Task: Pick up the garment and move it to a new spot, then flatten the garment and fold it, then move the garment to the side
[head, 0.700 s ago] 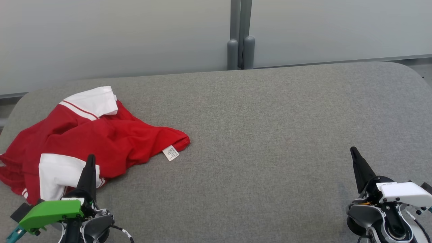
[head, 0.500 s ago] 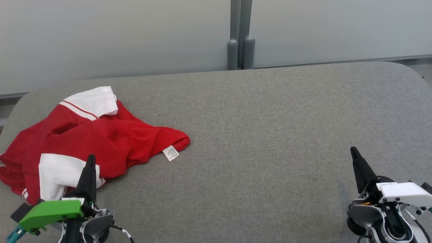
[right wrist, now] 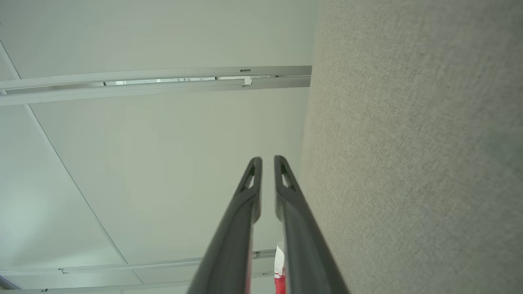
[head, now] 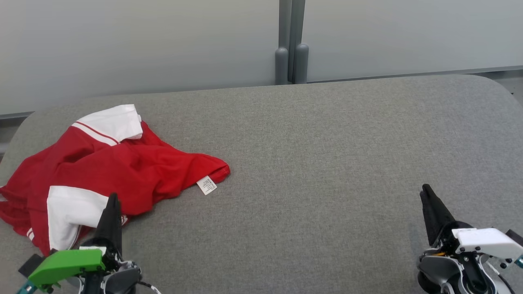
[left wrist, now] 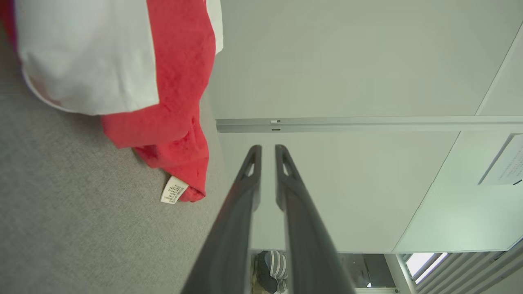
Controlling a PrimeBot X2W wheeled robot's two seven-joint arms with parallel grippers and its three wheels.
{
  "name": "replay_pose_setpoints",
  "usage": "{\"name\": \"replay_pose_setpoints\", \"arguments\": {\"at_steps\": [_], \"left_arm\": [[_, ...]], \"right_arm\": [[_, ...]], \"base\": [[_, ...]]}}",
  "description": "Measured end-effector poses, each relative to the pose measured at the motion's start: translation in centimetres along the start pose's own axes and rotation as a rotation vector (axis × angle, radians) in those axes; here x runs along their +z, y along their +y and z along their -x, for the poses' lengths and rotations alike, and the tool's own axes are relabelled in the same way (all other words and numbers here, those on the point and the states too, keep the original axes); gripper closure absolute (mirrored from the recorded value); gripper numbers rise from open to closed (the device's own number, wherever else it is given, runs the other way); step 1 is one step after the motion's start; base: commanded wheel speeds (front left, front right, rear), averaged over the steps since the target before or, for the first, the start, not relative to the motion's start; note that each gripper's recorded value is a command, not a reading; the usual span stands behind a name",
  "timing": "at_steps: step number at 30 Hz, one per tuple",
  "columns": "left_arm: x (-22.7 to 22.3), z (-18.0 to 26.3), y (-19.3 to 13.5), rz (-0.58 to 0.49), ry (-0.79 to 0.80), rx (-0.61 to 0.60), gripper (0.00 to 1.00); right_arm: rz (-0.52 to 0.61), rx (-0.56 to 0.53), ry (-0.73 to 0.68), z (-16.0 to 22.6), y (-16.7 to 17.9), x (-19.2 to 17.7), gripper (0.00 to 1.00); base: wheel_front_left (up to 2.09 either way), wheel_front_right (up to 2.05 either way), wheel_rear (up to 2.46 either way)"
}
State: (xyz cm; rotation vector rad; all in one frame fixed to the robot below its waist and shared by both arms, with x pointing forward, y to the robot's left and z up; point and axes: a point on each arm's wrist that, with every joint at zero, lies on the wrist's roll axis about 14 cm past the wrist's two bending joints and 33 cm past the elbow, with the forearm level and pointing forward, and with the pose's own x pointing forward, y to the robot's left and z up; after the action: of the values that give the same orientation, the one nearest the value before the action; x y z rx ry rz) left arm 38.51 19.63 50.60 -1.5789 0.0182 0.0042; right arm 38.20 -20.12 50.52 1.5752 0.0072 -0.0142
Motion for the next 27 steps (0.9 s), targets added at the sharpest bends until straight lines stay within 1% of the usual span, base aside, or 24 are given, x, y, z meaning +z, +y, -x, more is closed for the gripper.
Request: {"name": "replay_pose_setpoints", "arguments": {"at_steps": [1,4,8,12,20,27], "left_arm": [[-0.1,0.5,1.2,0.006,0.001,0.036,0.00],[-0.3,0.8,1.8,0.007,-0.001,0.055,0.00],[-0.7,0.8,1.7,0.003,0.001,0.050,0.00],[-1.0,0.7,1.7,-0.012,0.001,0.050,0.00],[-1.5,0.8,1.8,-0.103,0.009,0.055,0.00],[-1.3,0.8,1.7,-0.248,0.009,0.053,0.00]], "right_arm": [[-0.008,-0.032,0.000,0.4,-1.1,-0.2,0.00],[-0.009,-0.049,-0.012,0.8,-1.7,-0.1,0.00],[0.009,-0.046,-0.023,0.8,-1.6,0.0,0.00],[0.049,-0.050,-0.037,1.0,-1.7,0.2,0.00],[0.222,-0.022,-0.049,0.8,-0.5,0.4,0.00],[0.434,0.006,-0.054,0.7,0.6,0.5,0.00]], "base": [[0.00,0.00,0.00],[0.00,0.00,0.00],[0.00,0.00,0.00],[0.00,0.00,0.00],[0.00,0.00,0.00],[0.00,0.00,0.00]]}}
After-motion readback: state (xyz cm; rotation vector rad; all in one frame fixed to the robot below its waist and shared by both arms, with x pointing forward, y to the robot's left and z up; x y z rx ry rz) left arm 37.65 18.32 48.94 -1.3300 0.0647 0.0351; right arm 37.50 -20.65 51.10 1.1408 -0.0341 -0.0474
